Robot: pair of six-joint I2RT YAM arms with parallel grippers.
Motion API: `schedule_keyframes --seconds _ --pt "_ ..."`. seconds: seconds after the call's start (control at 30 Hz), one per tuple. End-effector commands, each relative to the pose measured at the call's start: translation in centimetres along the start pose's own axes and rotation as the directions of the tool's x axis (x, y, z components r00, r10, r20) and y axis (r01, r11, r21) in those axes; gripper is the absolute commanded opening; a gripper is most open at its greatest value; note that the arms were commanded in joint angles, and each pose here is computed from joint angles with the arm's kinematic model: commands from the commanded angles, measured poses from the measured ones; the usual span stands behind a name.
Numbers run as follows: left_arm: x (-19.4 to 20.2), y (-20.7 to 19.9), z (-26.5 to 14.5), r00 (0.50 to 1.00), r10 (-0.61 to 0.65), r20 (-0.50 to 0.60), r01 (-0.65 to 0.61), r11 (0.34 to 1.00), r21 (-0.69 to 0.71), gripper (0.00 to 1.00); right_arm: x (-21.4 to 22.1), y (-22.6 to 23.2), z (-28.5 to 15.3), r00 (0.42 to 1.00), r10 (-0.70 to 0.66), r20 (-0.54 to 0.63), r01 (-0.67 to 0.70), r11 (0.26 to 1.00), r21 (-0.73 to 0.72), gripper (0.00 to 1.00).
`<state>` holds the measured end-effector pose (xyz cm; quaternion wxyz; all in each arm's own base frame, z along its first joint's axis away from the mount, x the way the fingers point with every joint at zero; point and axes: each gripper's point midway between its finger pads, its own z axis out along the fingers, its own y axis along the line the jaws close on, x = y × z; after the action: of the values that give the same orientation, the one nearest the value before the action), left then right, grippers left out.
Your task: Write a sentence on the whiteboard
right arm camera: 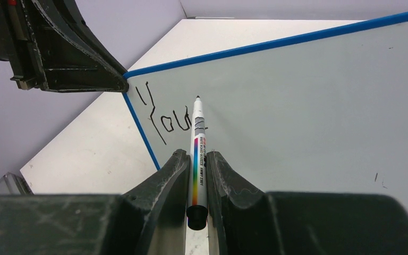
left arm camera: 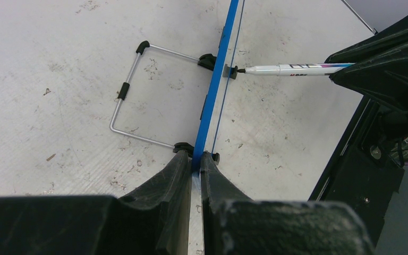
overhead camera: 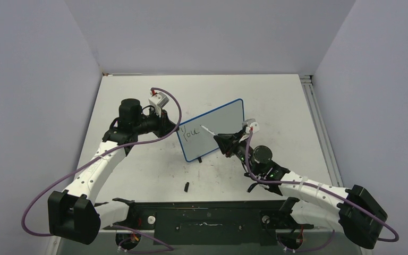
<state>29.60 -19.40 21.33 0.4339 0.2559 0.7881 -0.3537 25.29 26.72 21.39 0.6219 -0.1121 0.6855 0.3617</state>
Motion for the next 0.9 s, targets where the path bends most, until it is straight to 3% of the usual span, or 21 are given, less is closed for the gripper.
schedule_keyframes --seconds 0.0,0.87 --pt "-0.2 -0.5 0.1 1.0 -0.005 -0.001 0.005 1.0 0.029 0.0 -3.7 1.3 1.2 0.994 0.003 0.11 0.001 0.999 -0.037 0.05" --pt "-0.2 -0.6 0.1 1.0 -0.005 0.0 0.005 0.999 0.033 0.0 -2.4 0.1 1.7 0.997 0.009 0.079 -0.01 1.0 0.009 0.05"
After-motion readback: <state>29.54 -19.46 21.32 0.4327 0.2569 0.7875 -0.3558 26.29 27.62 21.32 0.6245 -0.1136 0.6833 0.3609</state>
